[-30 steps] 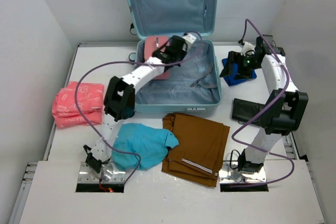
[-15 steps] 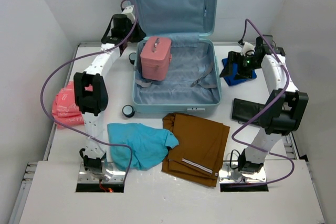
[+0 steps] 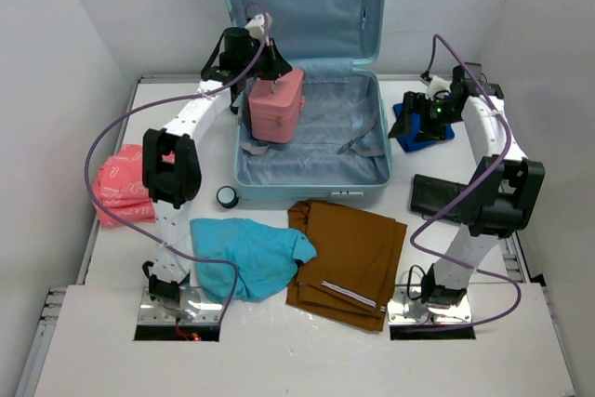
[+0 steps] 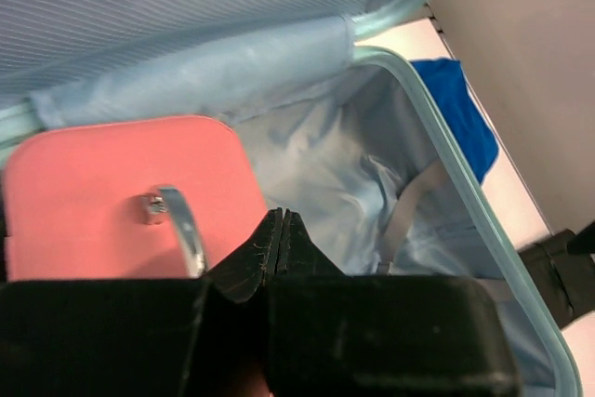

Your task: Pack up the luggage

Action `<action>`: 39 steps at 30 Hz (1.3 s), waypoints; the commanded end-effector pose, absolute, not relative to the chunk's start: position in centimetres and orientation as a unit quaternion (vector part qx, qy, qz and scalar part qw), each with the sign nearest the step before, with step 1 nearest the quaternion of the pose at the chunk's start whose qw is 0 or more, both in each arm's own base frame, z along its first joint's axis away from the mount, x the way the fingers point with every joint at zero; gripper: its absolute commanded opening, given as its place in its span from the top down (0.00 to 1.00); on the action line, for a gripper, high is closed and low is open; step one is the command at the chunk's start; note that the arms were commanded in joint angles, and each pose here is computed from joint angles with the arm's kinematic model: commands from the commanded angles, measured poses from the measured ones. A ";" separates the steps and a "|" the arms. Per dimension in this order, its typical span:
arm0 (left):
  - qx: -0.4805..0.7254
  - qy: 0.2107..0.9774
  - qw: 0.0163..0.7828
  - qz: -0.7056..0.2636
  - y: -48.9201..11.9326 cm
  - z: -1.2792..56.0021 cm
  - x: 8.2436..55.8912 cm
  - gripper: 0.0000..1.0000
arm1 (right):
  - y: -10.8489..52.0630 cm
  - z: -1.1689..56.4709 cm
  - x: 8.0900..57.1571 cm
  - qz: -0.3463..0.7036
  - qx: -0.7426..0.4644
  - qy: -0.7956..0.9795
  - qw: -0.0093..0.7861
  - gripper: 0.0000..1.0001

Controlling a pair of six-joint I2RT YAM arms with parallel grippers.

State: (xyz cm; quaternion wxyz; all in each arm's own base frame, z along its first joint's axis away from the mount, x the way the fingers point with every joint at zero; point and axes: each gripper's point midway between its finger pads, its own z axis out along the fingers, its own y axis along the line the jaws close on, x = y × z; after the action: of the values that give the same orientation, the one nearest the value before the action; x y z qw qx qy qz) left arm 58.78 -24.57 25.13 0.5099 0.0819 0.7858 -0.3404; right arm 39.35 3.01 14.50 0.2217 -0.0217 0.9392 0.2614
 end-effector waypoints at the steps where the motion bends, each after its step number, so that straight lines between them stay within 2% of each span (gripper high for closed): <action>1: 0.105 0.759 0.534 -0.357 -25.4 29.1 57.9 1.00 | 3.4 16.1 40.0 0.265 -0.040 0.933 0.242 0.08; 11: 0.037 0.813 0.510 -0.278 -19.9 23.2 60.5 1.00 | 3.1 16.0 40.2 0.261 -0.038 0.935 0.238 0.08; 18: 0.036 0.843 0.489 -0.223 -18.3 20.2 60.5 1.00 | 3.2 16.1 40.6 0.261 -0.042 0.934 0.240 0.08; 24: 0.044 0.828 0.485 -0.276 -18.9 20.4 60.3 1.00 | 3.7 16.5 40.4 0.273 -0.053 0.930 0.239 0.06; 26: 0.042 0.804 0.509 -0.303 -19.0 23.0 60.0 0.78 | 4.8 17.5 40.0 0.308 -0.076 0.916 0.247 0.05; 27: 0.041 0.770 0.548 -0.324 -19.3 26.9 59.6 0.63 | 5.2 18.1 39.6 0.316 -0.091 0.910 0.252 0.05; 28: 0.033 0.752 0.573 -0.325 -18.6 29.3 59.6 0.26 | 5.7 18.3 39.2 0.334 -0.101 0.903 0.253 0.04; 29: 0.029 0.735 0.593 -0.326 -18.3 31.6 59.5 0.11 | 5.9 18.6 38.8 0.331 -0.136 0.896 0.264 0.04; 30: 0.026 0.721 0.613 -0.321 -17.4 34.0 59.5 0.00 | 6.2 18.3 37.5 0.336 -0.144 0.899 0.242 0.02; 31: 0.029 0.696 0.648 -0.306 -16.8 38.4 59.4 0.00 | 6.6 18.2 36.7 0.337 -0.163 0.898 0.231 0.01; 33: 0.026 0.688 0.666 -0.286 -15.5 41.8 59.0 0.00 | 7.0 18.0 34.5 0.357 -0.236 0.880 0.207 0.01; 34: 0.036 0.661 0.697 -0.277 -14.5 46.1 58.1 0.00 | 7.4 18.1 32.2 0.379 -0.240 0.878 0.169 0.01; 37: 0.024 0.645 0.717 -0.262 -12.0 49.4 56.2 0.00 | 7.4 17.2 26.6 0.400 -0.291 0.865 0.090 0.02; 39: 0.016 0.636 0.730 -0.251 -10.0 51.6 53.8 0.00 | 7.1 14.5 22.4 0.395 -0.321 0.860 0.027 0.02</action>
State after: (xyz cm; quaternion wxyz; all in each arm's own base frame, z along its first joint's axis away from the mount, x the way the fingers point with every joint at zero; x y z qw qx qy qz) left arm 59.14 -13.57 42.11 0.6638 0.0185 0.6967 -0.2715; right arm 32.69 6.61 14.30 0.1699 -0.2690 0.8837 0.3434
